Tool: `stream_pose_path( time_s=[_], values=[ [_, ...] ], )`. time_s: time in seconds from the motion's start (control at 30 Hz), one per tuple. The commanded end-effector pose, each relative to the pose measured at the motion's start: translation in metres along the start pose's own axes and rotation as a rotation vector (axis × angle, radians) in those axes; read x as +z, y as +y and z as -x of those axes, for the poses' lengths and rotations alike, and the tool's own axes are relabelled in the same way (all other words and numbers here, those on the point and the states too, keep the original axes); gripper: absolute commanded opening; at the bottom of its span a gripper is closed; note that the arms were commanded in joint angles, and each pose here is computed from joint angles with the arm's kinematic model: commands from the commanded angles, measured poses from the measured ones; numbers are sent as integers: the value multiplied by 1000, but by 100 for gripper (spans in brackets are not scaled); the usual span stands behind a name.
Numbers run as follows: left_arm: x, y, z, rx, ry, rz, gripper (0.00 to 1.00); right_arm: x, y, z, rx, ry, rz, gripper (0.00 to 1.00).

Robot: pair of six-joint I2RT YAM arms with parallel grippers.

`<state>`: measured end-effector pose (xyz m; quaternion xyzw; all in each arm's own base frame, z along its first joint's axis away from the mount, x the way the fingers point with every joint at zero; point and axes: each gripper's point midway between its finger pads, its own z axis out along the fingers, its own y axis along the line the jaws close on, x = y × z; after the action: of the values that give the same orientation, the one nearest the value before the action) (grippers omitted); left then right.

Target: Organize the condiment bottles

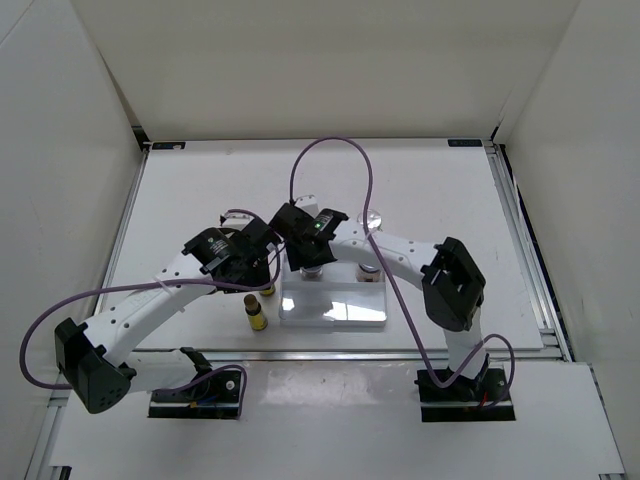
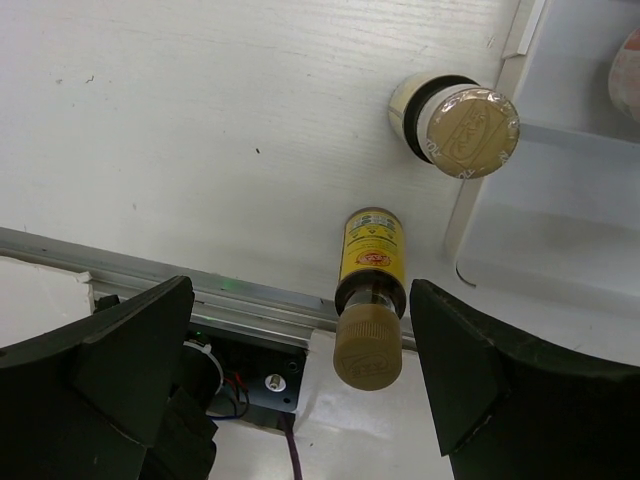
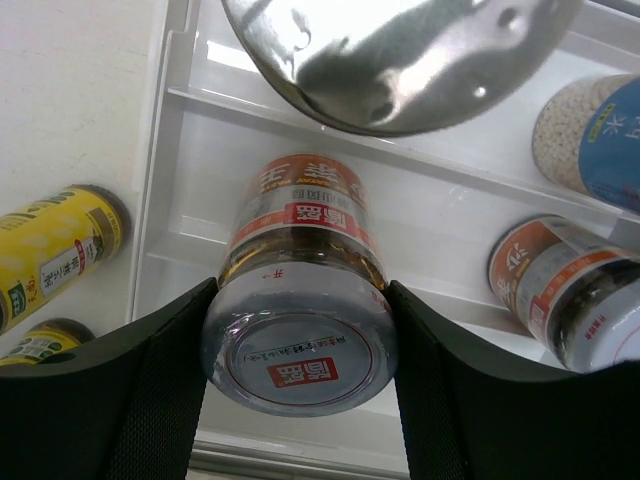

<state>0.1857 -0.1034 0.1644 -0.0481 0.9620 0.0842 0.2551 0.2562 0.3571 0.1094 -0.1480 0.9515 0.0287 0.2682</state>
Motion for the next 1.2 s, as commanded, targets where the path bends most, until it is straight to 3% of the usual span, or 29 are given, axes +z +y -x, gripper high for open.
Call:
stream_pose_path(
  time_s=[0.0, 0.03, 0.2, 0.27, 0.37, 0.4, 0.5, 0.7, 0.8, 0.93, 1.1, 1.17],
  values=[
    [-2, 0, 7, -10, -39, -11, 100, 7, 11, 14, 3, -61, 12, 0],
    [-2, 0, 7, -10, -39, -11, 100, 7, 11, 14, 3, -61, 12, 0],
    [-2, 0, 7, -10, -39, -11, 100, 23, 11, 4, -4, -29, -13, 23],
    [-2, 0, 7, -10, -39, -11, 100, 23, 13, 3, 6, -23, -6, 25],
    [-2, 0, 7, -10, -39, -11, 100, 17, 12, 5, 3, -16, -11, 51],
    [-2, 0, 7, -10, -39, -11, 100, 15, 11, 6, 1, -13, -13, 71],
    [-2, 0, 7, -10, -39, -11, 100, -12, 4, 20, 21, -45, -20, 90],
    [-5, 2, 6, -26, -48, -21, 100, -71, -14, 41, 49, -127, 21, 94],
    [-9, 5, 8, -38, -70, -29, 100, -120, -21, 50, 58, -191, 83, 95],
    [-10, 1, 10, -39, -78, -57, 100, -171, -66, 52, 118, -297, 1, 100],
    [-19, -6, 14, -40, -114, -122, 100, -229, -153, 5, 140, -333, -61, 100],
    [-25, -15, 16, -72, -153, -202, 100, -225, -169, -24, 137, -294, -61, 100]
  ],
)
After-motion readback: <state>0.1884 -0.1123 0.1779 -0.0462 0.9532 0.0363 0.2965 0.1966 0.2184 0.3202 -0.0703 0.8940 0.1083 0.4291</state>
